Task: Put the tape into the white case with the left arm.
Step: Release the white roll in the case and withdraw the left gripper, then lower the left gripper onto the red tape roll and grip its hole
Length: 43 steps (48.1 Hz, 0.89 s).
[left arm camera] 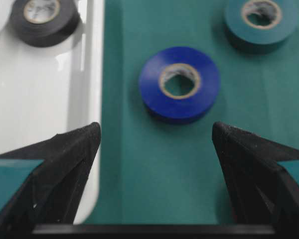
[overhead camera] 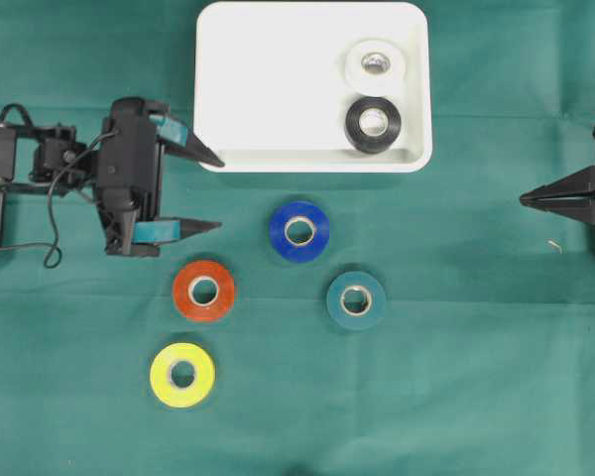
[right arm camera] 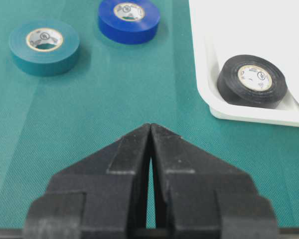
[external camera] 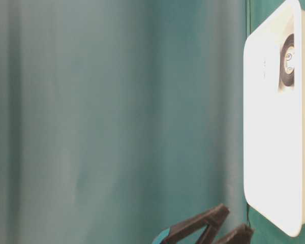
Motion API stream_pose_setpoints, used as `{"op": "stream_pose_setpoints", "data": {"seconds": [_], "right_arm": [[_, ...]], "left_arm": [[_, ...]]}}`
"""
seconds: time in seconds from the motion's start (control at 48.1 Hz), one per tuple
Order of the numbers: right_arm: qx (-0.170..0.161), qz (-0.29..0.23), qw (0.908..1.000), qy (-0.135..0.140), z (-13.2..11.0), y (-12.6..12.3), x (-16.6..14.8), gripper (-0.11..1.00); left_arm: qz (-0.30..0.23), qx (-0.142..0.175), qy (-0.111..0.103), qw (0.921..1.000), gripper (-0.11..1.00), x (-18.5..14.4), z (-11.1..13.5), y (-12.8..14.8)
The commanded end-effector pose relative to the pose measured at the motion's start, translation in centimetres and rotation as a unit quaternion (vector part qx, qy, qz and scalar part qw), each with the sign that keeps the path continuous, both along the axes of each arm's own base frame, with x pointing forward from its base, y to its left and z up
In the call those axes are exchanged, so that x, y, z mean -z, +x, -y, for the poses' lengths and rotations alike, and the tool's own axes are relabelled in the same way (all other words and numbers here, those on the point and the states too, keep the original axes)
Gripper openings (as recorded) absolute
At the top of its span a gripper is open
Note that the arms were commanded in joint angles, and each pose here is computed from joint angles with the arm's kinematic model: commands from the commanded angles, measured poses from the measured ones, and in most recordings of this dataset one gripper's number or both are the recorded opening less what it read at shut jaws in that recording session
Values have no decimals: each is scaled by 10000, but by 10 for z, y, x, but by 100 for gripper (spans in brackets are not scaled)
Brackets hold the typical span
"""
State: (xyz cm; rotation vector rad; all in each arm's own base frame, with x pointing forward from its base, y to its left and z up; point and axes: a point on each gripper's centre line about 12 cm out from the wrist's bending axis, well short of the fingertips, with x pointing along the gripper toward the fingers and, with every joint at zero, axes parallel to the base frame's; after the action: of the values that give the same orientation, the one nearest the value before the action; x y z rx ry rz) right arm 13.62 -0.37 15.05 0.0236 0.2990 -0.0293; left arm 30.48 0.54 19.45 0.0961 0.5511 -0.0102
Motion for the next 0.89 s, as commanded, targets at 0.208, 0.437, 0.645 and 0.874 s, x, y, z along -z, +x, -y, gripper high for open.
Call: {"op": "stream_pose_setpoints", "data": {"seconds": [0.208,0.437,0.645,0.874], "right_arm": [[-2,77,10000,-1,0,2,-5,-9],[0,69,10000,6,0,2,-5,-9],[-2,69,10000,-1,0,2,-5,-9],[0,69,10000,6,0,2,-5,-9]], "left_arm": [[138,44,-24,9999,93,-7,4,-1],[100,52,-24,9999,93,-4,4,-2],[-70,188,-90,9998,93,6,15,-9],[-312,190,-445,9983,93,21,28,-20]]}}
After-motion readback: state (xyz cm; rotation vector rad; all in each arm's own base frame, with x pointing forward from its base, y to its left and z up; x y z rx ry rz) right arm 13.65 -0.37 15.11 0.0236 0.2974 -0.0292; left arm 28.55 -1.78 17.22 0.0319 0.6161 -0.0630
